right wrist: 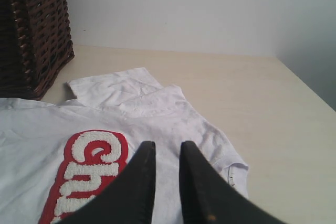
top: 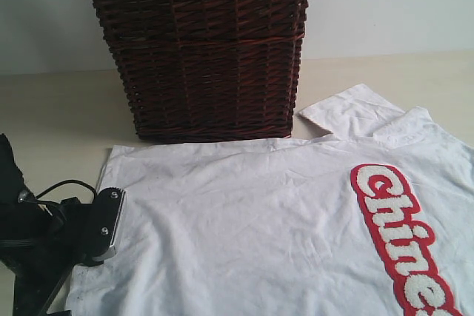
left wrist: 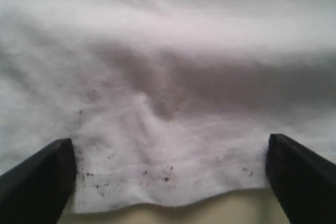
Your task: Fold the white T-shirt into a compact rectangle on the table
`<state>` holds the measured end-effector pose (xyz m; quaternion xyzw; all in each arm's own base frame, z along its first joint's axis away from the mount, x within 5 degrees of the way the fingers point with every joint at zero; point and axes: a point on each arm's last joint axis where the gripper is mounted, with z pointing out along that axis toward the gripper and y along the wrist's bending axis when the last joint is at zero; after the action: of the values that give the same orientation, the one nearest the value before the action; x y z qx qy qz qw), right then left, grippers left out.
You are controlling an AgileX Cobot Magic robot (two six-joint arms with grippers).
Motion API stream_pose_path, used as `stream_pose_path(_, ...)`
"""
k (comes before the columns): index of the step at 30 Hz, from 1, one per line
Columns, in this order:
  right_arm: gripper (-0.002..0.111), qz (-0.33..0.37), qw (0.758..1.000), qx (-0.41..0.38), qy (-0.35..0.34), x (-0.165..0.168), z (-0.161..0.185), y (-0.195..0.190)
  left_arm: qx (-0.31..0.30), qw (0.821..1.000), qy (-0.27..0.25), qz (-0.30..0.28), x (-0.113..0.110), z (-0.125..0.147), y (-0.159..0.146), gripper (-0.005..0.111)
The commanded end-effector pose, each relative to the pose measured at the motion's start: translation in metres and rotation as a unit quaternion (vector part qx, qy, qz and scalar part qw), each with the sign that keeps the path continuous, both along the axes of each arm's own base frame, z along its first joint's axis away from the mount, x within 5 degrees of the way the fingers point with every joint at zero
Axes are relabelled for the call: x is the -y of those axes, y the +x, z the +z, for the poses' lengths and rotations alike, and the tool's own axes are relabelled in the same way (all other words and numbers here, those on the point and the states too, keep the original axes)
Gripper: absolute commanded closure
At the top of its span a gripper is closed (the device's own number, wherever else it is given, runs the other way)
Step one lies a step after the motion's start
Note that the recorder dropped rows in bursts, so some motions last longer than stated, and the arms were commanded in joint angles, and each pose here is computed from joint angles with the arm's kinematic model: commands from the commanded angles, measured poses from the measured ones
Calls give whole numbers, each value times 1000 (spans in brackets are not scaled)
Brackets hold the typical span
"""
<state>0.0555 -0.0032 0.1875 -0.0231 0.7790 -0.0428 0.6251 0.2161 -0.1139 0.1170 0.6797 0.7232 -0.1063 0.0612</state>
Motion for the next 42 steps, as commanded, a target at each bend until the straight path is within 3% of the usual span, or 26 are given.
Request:
stream_pose_path(1, 91, 0, 1000, 5, -4, 0, 0, 0, -10, 1000, 5, -4, 0, -5, -3, 13)
stream_pose_path(27, 91, 0, 1000, 5, -4, 0, 0, 0, -9, 1000, 4, -2, 0, -5, -2, 13)
stream_pose_path(34, 91, -3, 996, 6, 84, -3, -1, 0, -9, 1000, 4, -2, 0, -5, -2, 13)
stream_pose_path(39, 91, 14, 998, -49, -43, 0, -6, 8, -9, 1000, 4, -2, 0, -5, -2, 13)
stream_pose_path(42, 91, 52, 979, -130, -150, 0, 2, 28, -8, 1000, 4, -1, 0, -5, -2, 13)
